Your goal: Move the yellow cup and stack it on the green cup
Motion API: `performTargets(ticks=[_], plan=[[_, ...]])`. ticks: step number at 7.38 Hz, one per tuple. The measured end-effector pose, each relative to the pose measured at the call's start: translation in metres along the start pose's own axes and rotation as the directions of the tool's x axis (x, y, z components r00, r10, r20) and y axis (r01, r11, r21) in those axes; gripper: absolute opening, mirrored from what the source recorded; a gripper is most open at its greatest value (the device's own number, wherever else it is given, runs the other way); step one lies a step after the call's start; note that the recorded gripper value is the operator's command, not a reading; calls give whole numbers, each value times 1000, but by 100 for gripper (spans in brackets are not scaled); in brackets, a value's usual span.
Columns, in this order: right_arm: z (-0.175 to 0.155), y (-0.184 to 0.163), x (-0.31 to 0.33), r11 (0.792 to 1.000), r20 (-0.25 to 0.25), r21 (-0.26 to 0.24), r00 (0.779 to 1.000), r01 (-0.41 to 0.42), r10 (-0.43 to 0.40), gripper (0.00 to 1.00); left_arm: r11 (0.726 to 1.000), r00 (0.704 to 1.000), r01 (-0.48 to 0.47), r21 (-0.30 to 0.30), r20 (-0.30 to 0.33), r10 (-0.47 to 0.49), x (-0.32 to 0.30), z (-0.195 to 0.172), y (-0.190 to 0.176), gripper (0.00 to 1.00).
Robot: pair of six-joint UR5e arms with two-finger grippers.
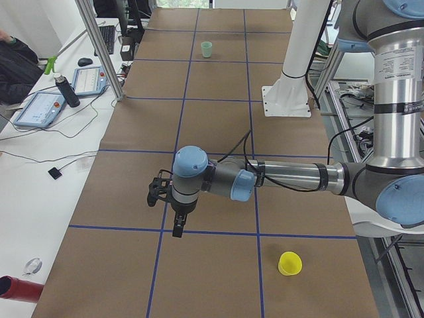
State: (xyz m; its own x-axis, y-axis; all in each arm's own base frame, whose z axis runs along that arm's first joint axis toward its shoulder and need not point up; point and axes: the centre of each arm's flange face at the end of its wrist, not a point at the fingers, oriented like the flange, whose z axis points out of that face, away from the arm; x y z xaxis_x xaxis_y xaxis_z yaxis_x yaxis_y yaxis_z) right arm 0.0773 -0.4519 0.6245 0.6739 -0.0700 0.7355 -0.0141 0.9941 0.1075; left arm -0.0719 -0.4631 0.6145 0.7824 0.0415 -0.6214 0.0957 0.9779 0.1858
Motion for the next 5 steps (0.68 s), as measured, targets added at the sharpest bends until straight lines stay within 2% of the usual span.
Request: performTargets(ticks=[2, 5], plan=[[0, 4, 0, 1000, 1, -3, 1000, -3, 3, 100, 996, 997, 83, 31, 3, -83, 24, -24, 24, 100], [0, 4, -1, 1000, 1, -3, 1000, -3, 3, 100, 973, 974, 218, 72, 54, -222, 62, -70, 92, 100]])
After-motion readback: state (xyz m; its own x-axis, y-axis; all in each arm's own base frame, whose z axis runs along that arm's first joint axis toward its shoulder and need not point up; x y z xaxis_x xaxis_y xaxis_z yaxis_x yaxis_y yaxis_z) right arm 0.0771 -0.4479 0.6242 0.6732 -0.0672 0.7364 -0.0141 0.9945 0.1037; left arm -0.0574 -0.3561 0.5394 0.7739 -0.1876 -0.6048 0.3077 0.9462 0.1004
